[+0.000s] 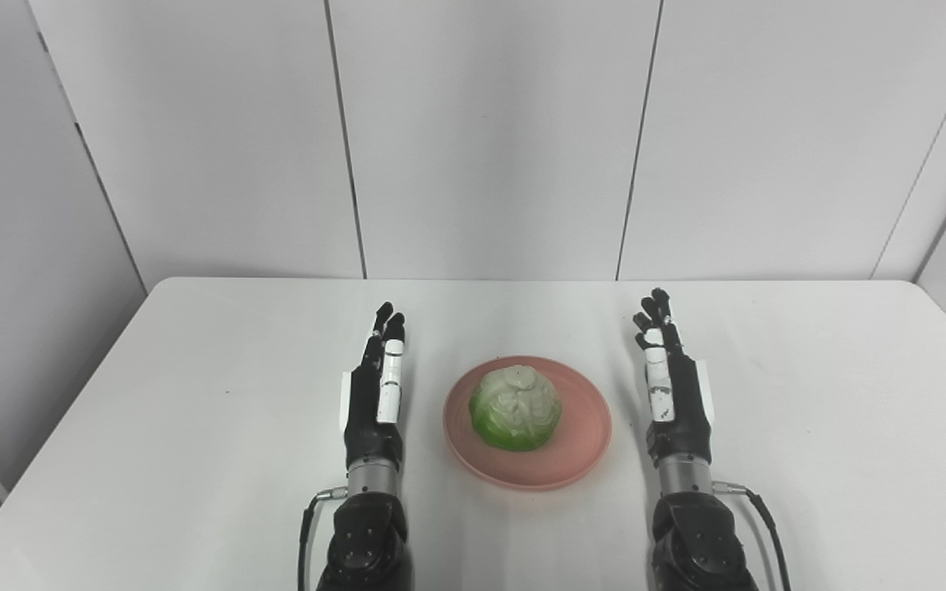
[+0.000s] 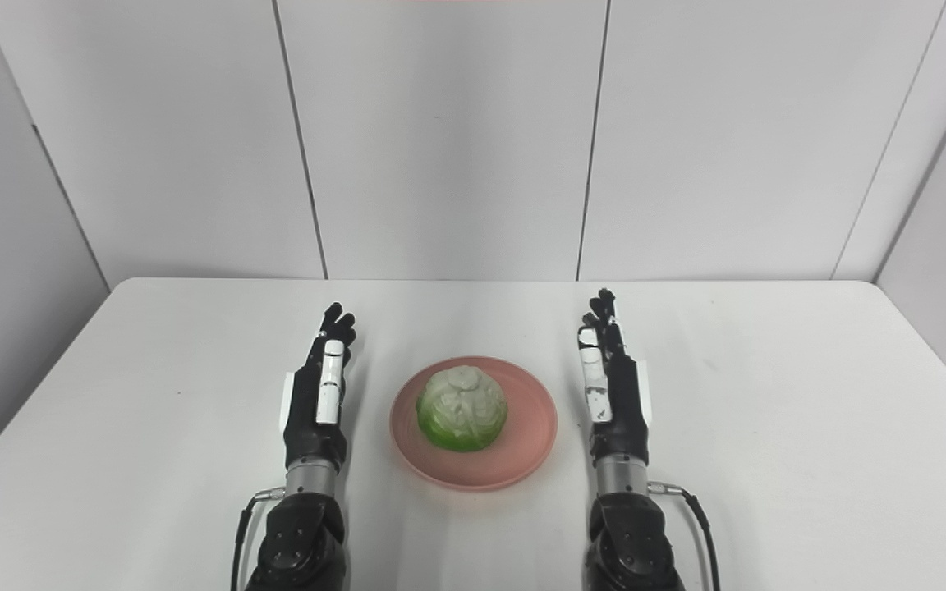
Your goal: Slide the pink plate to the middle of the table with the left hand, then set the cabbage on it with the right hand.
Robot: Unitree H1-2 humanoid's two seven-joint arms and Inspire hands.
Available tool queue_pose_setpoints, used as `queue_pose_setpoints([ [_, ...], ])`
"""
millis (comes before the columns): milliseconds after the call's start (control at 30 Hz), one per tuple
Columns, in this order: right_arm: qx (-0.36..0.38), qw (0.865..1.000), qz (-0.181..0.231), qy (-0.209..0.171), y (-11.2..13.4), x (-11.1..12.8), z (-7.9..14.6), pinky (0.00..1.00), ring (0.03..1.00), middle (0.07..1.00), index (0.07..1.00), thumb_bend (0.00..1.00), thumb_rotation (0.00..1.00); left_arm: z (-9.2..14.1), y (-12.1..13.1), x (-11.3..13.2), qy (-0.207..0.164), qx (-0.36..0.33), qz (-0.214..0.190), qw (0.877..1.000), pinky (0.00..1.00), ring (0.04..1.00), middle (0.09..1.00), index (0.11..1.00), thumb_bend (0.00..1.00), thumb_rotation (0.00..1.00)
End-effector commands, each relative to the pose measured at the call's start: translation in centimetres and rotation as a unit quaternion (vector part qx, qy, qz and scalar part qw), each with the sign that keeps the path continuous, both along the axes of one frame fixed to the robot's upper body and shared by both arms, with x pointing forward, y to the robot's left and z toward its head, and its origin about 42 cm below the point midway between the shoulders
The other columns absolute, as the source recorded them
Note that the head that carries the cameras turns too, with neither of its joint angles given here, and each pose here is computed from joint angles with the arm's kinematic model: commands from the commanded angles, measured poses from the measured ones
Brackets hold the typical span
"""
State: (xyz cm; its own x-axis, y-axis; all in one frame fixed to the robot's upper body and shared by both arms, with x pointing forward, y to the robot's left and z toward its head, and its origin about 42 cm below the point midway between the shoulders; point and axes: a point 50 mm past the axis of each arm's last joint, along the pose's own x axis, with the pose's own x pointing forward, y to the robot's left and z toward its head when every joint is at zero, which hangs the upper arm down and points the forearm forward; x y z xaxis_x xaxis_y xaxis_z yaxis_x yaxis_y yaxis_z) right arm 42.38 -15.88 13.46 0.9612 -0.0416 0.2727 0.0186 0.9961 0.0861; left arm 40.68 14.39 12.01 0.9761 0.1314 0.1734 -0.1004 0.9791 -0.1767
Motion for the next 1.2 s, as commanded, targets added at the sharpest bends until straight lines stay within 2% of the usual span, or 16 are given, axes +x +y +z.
queue_pose_setpoints([
  [0, 0.002, 1.000, 0.004, 0.006, -0.28, -0.66, -1.48, 0.98, 0.939, 0.951, 0.965, 0.86, 1.00, 0.25, -0.27, 0.21, -0.022, 0.013, 0.000, 1.000, 0.98, 0.937, 0.913, 0.891, 0.64, 0.89],
  [133, 0.001, 1.000, 0.006, 0.010, -0.29, -0.60, -1.58, 0.99, 0.943, 0.955, 0.968, 0.87, 1.00, 0.28, -0.30, 0.33, -0.018, 0.009, -0.004, 1.000, 0.97, 0.931, 0.909, 0.879, 0.65, 0.88],
  [467, 0.008, 1.000, 0.004, 0.027, -0.06, -0.79, -1.96, 0.99, 0.947, 0.957, 0.958, 0.82, 1.00, 0.96, 0.12, 0.68, -0.007, 0.030, -0.006, 1.000, 0.97, 0.935, 0.918, 0.877, 0.63, 0.94],
  [767, -0.008, 0.999, 0.002, 0.038, 0.03, -0.93, -2.34, 0.99, 0.963, 0.964, 0.966, 0.80, 1.00, 0.69, 0.00, 0.69, 0.021, 0.019, -0.025, 0.999, 1.00, 0.960, 0.940, 0.896, 0.67, 0.94],
  [1033, -0.019, 0.997, -0.004, 0.071, -0.09, -0.62, -2.22, 1.00, 0.982, 0.976, 0.956, 0.83, 1.00, 0.71, -0.21, 0.82, 0.032, 0.036, -0.025, 0.999, 1.00, 0.956, 0.943, 0.904, 0.67, 0.94],
  [1167, -0.019, 0.995, -0.007, 0.095, -0.02, -0.37, -1.98, 1.00, 0.994, 0.988, 0.958, 0.79, 1.00, 0.74, -0.29, 0.76, 0.029, 0.039, -0.022, 0.999, 0.98, 0.945, 0.936, 0.900, 0.66, 0.93],
])
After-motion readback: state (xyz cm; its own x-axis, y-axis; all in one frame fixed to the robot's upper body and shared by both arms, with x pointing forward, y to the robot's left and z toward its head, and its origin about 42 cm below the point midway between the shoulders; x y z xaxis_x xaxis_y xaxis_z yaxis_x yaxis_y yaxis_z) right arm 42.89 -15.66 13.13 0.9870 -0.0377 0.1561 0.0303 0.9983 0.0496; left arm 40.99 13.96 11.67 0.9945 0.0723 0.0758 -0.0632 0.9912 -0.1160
